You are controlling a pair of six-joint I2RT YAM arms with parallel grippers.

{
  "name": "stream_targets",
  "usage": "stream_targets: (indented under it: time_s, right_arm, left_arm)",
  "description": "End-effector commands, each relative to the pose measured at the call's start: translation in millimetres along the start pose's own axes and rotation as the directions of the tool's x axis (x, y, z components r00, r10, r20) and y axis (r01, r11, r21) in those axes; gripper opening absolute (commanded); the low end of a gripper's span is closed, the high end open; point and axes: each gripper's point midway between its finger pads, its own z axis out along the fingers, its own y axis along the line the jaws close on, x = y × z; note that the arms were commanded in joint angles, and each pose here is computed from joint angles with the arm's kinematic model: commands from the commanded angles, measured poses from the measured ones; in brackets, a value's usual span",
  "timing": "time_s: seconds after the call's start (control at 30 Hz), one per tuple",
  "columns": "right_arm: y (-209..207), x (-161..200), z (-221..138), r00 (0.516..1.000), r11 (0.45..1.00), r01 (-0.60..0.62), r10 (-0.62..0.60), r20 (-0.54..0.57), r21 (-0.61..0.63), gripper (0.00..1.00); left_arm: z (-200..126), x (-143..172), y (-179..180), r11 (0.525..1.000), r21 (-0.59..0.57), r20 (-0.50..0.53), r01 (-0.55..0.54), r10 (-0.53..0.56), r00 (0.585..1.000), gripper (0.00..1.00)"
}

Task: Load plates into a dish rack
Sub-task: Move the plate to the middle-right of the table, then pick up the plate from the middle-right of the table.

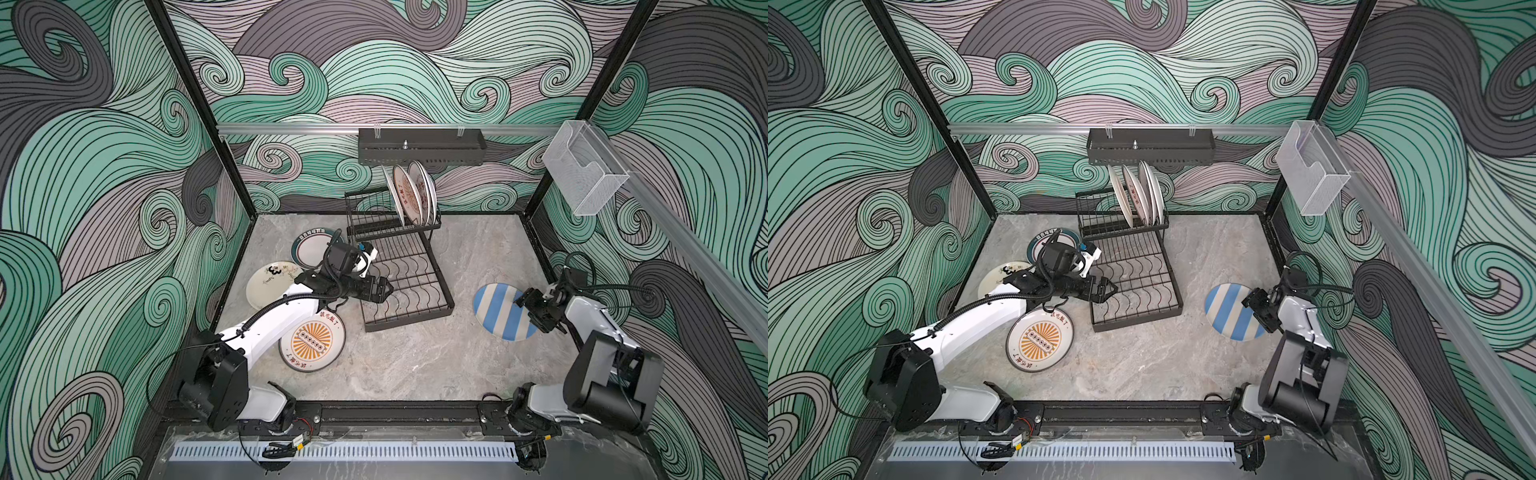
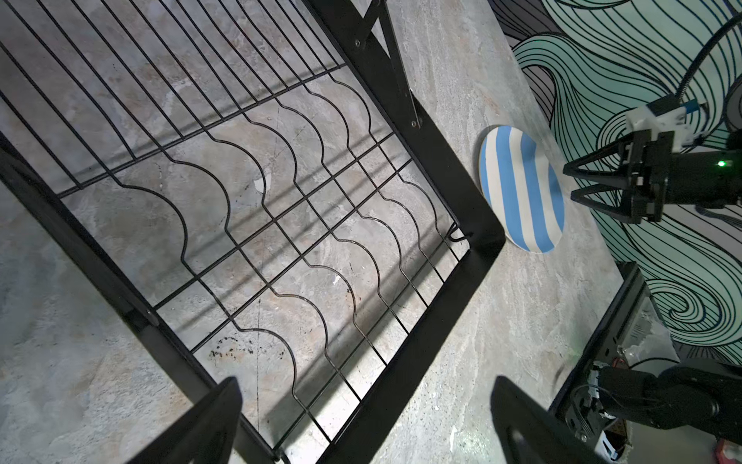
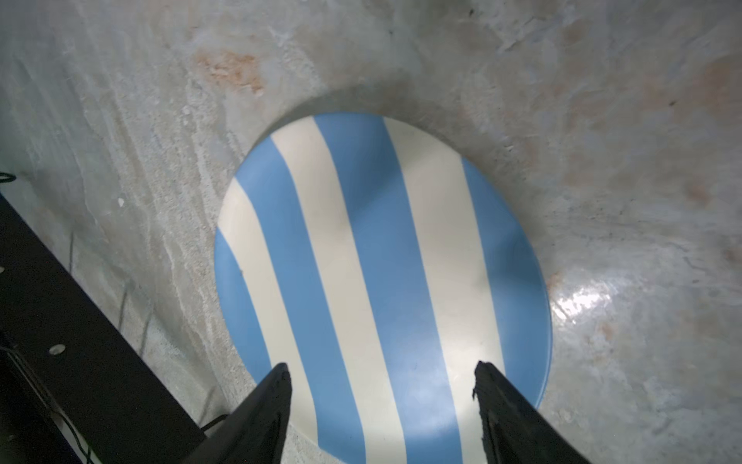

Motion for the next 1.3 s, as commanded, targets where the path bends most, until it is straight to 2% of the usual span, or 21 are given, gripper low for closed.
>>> stream_targets:
  time_s: [0.0,0.17,0.4,0.57,0.63,0.87,1.07,1.17,1.27]
  right_arm:
    - [6.9,-1.8,5.4,1.0,0.998,-0.013,0.012,-0.009,-0.061,0.71]
    - [-8.8,-1.1,-10.6,0.998,0.999,0.035,-0.037,0.058,0.032,0.74]
    - [-32.2,-2.2,0.3,0.998,0.996,-0.042,0.037,0.058,0.075,0.75]
    - [-38.9,-7.5,-9.7,0.993,0.995,-0.05,0.04,0.113,0.087,0.75]
    - [-38.7,-9.1,-9.1,0.991,0.996,-0.058,0.05,0.128,0.066,0.75]
    - [-30.6,5.4,19.4,0.995,0.994,-0.092,0.095,0.036,-0.06,0.77]
    - [-30.7,9.4,27.6,0.994,0.99,-0.107,0.108,0.011,-0.095,0.78]
    - [-27.2,11.9,31.9,0.991,0.98,-0.13,0.132,-0.001,-0.148,0.75]
    - [-24.9,12.9,31.3,0.989,0.972,-0.144,0.145,-0.009,-0.183,0.68]
  left_arm:
    - [-4.9,-8.2,-2.5,1.0,0.007,0.0,0.006,-0.006,1.0,0.99]
    - [-7.0,-9.8,-1.6,1.0,0.003,0.004,0.012,-0.012,1.0,0.99]
    - [-5.1,-9.6,-5.5,1.0,0.026,-0.02,0.017,-0.017,1.0,0.99]
    - [-7.8,-10.1,-7.7,0.999,0.03,-0.025,0.015,-0.014,1.0,0.99]
    - [-7.4,-11.3,-8.5,0.999,0.036,-0.02,0.015,-0.015,1.0,0.99]
    - [-8.1,-8.6,-7.9,0.999,0.036,-0.023,0.016,-0.015,1.0,0.99]
    - [-8.3,-8.7,-8.4,0.999,0.038,-0.019,0.014,-0.013,1.0,0.99]
    - [-7.2,-8.5,-8.1,0.999,0.04,-0.021,0.015,-0.014,1.0,0.99]
    - [-6.6,-8.6,-8.1,0.999,0.042,-0.022,0.017,-0.016,1.0,0.99]
